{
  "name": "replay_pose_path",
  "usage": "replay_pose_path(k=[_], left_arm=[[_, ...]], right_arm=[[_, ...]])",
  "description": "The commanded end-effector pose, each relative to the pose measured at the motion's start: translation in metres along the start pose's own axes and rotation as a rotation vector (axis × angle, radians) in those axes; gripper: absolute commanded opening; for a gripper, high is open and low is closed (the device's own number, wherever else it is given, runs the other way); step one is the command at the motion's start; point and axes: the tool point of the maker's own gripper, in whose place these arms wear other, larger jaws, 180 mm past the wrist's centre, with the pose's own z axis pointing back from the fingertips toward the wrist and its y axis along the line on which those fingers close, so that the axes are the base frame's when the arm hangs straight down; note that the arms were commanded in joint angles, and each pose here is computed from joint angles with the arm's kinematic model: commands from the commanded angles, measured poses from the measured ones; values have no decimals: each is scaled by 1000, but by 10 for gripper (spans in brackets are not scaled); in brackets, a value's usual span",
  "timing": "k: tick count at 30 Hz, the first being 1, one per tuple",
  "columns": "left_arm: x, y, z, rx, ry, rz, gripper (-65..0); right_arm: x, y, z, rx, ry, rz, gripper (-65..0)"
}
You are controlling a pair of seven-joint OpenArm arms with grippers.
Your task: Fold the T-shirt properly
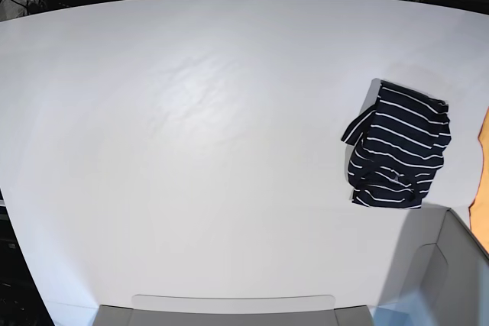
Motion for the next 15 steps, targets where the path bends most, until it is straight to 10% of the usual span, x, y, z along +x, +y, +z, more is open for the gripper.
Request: replay_pose_path(k=[1, 15], left_arm=[[3, 4, 0, 7, -22, 1, -650], [5, -1, -13, 17, -168, 83, -650]], right_arm=[[4, 8, -5, 30, -11, 15, -650], [30, -14, -14, 51, -75, 6, -650]])
